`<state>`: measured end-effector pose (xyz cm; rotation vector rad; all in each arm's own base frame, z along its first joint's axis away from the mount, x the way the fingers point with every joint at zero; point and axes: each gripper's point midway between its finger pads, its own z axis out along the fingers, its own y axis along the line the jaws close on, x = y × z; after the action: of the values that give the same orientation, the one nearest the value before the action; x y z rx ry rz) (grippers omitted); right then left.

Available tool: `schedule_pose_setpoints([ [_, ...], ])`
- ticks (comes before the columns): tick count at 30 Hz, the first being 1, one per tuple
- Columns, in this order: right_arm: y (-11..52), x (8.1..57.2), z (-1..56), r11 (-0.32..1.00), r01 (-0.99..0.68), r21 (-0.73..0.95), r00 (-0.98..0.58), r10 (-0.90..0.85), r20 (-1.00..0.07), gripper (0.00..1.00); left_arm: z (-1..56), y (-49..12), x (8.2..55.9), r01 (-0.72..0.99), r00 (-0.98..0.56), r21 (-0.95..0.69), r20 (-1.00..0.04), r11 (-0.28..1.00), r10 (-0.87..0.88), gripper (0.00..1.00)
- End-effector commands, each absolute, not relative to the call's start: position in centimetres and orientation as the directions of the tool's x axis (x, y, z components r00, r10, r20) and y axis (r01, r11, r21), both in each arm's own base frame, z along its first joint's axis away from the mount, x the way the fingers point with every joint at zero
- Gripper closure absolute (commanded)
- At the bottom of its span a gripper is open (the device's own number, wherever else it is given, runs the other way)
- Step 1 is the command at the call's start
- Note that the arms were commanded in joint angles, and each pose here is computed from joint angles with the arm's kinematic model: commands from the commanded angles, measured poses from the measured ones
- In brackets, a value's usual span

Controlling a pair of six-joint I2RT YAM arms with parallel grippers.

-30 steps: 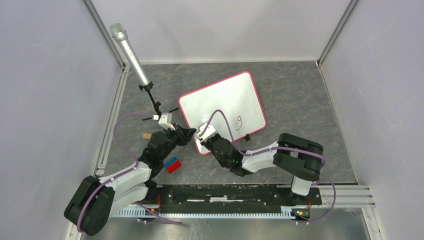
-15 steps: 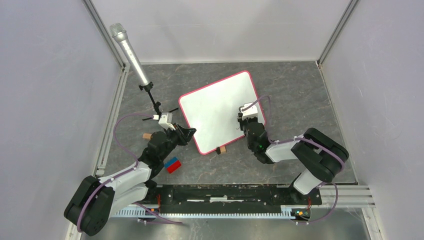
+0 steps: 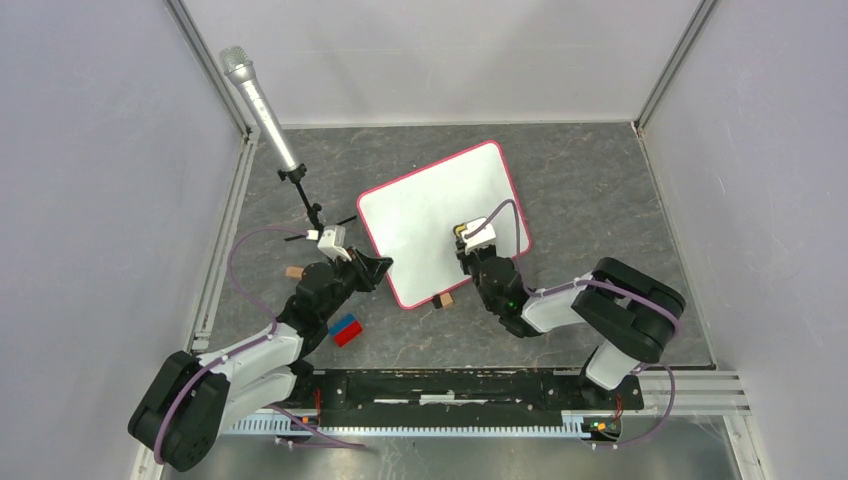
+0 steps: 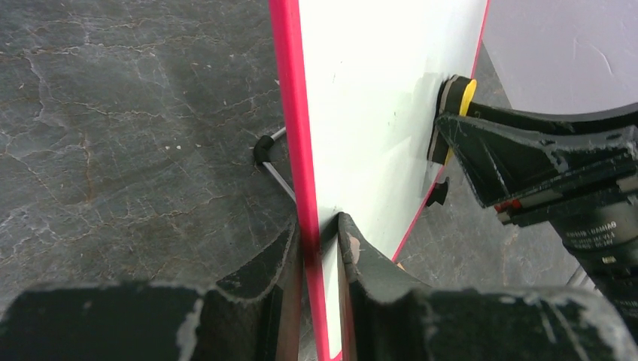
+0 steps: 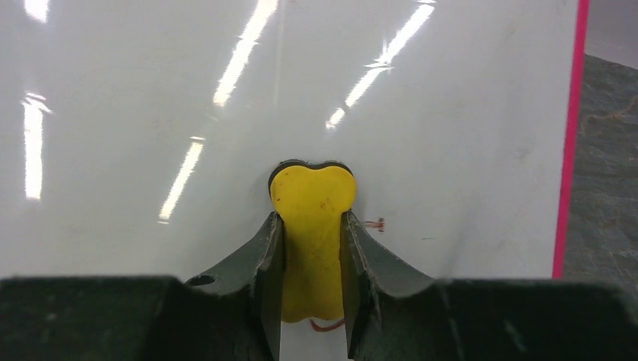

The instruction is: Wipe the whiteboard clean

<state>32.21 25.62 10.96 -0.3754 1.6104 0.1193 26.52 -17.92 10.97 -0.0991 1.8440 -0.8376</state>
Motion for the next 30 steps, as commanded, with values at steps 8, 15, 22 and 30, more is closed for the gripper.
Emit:
schedule_pose_setpoints([
  [8,16.5,34.2,8.6,0.996,-0.067,-0.060,-0.142,-0.069,-0.988,0.81,10.7,-17.2,27.0,0.285,-0.420,-0.548,-0.809,0.786,-0.411,0.98],
  [15,22.1,33.3,8.6,0.963,-0.258,-0.081,-0.116,-0.114,-0.987,0.81,10.7,-17.2,27.0,0.286,-0.420,-0.548,-0.809,0.786,-0.412,0.98],
  [22,27.1,29.7,8.1,0.933,-0.359,-0.029,-0.099,-0.069,-0.993,0.82,10.7,-17.2,27.0,0.285,-0.419,-0.549,-0.809,0.786,-0.413,0.98],
  [30,18.9,31.9,8.6,0.988,-0.155,0.016,-0.108,0.000,-0.994,0.82,10.7,-17.6,26.9,0.300,-0.432,-0.550,-0.807,0.779,-0.403,0.98],
])
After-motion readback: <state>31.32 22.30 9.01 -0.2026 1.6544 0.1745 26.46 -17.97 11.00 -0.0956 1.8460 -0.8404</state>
